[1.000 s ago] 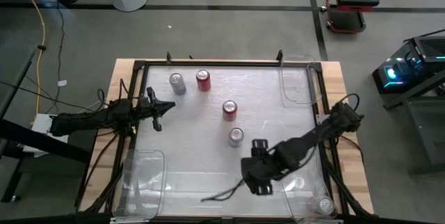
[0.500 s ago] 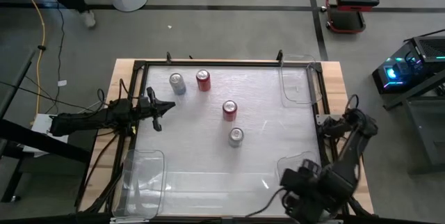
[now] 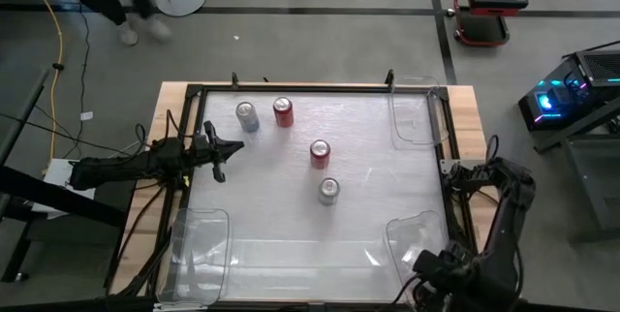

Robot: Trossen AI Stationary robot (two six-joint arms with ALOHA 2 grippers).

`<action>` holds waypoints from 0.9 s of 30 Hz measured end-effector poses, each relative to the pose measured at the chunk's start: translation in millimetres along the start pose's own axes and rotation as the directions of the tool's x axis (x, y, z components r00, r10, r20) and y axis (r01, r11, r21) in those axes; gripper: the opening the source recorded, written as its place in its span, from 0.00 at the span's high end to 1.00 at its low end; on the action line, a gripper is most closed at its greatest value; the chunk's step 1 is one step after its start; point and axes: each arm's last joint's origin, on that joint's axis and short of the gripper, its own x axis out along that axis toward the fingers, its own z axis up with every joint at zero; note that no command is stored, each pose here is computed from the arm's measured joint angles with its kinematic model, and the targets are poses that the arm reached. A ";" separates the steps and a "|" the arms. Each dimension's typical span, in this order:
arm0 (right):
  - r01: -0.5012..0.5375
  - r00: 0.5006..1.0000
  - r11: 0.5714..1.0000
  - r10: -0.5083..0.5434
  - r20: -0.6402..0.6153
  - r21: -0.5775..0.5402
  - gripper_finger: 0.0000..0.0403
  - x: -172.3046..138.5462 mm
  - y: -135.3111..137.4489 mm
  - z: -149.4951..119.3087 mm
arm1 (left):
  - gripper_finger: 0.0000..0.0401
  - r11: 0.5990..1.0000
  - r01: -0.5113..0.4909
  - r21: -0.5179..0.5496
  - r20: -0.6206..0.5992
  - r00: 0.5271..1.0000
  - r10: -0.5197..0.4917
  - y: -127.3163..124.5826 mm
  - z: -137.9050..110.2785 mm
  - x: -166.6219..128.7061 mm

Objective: Sort soda cans
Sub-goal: Put the orange-white soda can into the bottom right transparent bin

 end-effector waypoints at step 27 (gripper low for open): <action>0.023 0.977 0.999 -0.027 -0.212 -0.024 0.18 71.5 -1.3 -17.3 | 0.99 1.000 0.000 -0.001 0.006 1.000 0.000 0.0 0.6 0.0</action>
